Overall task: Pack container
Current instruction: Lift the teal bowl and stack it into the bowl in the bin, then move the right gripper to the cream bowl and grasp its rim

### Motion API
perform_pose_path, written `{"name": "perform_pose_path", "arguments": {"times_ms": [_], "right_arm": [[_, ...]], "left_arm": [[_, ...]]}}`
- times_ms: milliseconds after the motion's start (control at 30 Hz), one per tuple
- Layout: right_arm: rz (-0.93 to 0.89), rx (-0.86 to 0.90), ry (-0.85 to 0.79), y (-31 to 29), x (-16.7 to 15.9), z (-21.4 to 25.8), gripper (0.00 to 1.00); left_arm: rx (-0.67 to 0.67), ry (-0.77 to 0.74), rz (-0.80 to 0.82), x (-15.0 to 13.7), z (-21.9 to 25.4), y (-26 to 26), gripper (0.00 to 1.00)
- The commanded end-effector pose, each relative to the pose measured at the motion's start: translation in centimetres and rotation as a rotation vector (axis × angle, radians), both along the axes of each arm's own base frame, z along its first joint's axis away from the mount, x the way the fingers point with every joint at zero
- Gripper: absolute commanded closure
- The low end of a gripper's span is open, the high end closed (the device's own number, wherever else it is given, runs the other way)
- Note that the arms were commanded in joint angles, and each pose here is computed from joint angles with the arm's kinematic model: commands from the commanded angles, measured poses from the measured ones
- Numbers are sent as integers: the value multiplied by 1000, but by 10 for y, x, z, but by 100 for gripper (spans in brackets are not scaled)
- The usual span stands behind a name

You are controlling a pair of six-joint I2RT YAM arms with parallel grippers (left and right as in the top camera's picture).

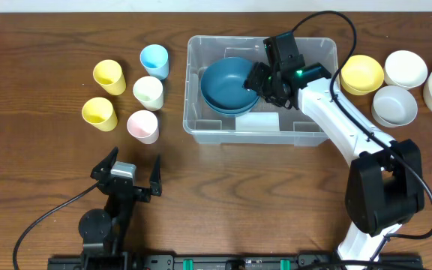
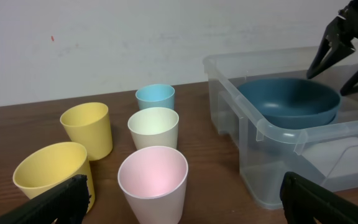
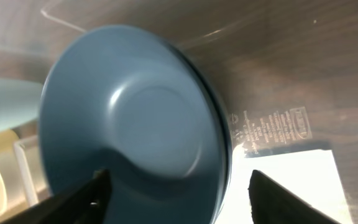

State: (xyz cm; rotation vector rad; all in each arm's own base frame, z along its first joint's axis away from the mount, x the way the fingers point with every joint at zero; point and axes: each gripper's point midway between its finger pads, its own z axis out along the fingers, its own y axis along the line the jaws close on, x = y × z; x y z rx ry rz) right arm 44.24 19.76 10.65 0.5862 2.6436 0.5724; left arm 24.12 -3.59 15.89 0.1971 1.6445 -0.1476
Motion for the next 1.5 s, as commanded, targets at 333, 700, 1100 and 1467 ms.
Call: {"name": "perform_pose_path", "arguments": {"times_ms": [333, 700, 1100, 1467], "right_arm": [[-17, -153, -192, -36, 22, 105, 2], [-537, -472, 41, -279, -41, 144, 1], [-829, -301, 240, -393, -97, 74, 1], [-1213, -180, 137, -453, -103, 54, 1]], "left_arm": [[-2, 46, -1, 0, -16, 0, 2], [-2, 46, -1, 0, -16, 0, 2], [-2, 46, -1, 0, -16, 0, 2], [-2, 46, -1, 0, -16, 0, 2]]}}
